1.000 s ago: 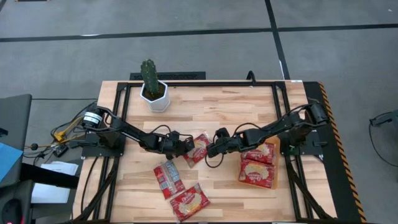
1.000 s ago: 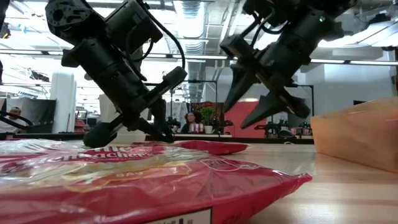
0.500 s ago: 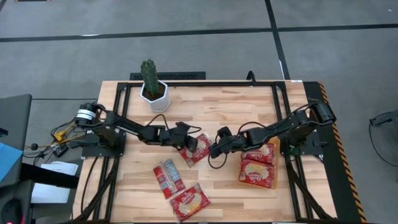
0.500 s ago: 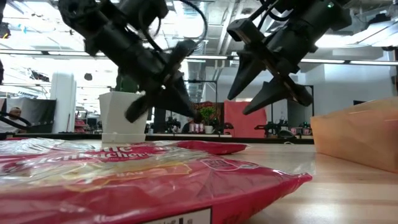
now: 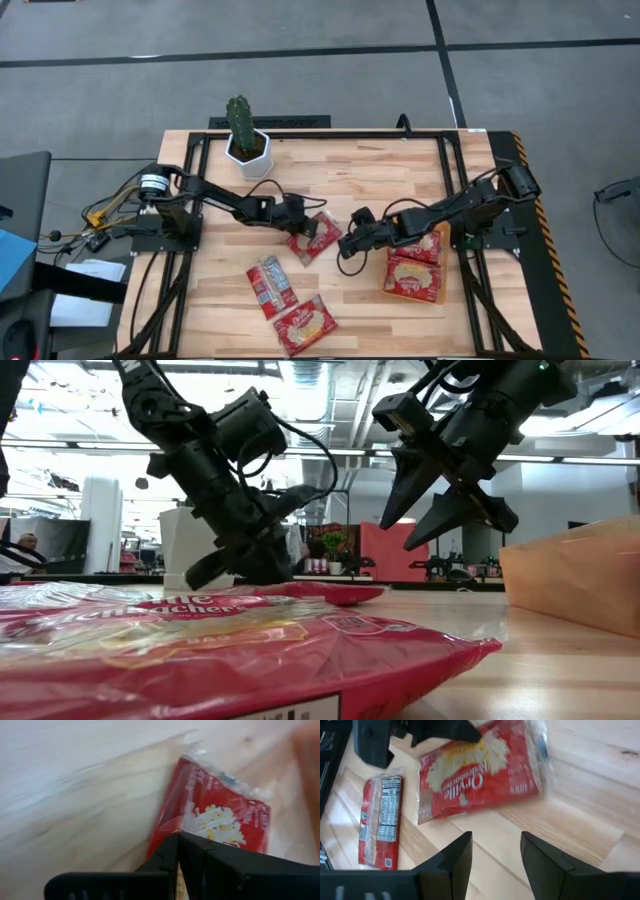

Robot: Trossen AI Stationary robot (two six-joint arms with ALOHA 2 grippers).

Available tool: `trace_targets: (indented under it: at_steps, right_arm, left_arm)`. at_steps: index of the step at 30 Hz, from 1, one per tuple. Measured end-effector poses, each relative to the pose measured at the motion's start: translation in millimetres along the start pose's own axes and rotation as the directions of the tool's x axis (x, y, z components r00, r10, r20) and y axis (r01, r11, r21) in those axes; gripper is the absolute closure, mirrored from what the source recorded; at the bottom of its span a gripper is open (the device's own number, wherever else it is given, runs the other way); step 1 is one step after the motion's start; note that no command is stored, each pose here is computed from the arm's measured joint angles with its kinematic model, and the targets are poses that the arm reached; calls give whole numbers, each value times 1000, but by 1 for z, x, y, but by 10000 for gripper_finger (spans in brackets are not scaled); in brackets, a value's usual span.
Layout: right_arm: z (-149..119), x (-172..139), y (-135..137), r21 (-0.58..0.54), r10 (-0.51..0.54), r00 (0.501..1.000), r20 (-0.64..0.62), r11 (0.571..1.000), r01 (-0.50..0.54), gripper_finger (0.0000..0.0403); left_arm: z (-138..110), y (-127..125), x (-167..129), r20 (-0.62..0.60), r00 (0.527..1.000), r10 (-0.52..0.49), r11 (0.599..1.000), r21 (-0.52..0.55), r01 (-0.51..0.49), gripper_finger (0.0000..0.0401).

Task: Sort popcorn bags into baskets
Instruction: Put the popcorn bag into the orange bin

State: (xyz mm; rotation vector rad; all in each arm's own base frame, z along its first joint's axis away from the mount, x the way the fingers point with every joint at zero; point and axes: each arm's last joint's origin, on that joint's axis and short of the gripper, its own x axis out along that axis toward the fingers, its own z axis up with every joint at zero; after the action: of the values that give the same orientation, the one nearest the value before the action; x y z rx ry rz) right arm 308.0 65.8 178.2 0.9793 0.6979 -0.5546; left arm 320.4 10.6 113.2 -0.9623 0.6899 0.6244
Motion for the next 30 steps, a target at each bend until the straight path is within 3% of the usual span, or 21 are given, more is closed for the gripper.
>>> trace_targets:
  at_steps: [11, 22, 26, 30]
  right_arm:
    - [8, 2, 0, 46, -2, 998, 66, 999, -1, 179]
    - [18, 4, -2, 101, 0, 996, 95, 995, -9, 158]
    - [14, 17, -7, 124, -38, 994, 99, 992, 26, 158]
    - [9, 35, -6, 136, -8, 995, 99, 991, -5, 158]
  left_arm:
    - [-17, 6, -5, -67, 989, 129, 953, -266, -142, 401]
    - [-18, 7, -4, -57, 990, 127, 897, -420, -139, 401]
    - [-18, 6, -4, -54, 991, 122, 882, -453, -133, 401]
    - [-18, 5, -3, -46, 993, 107, 881, -459, -116, 401]
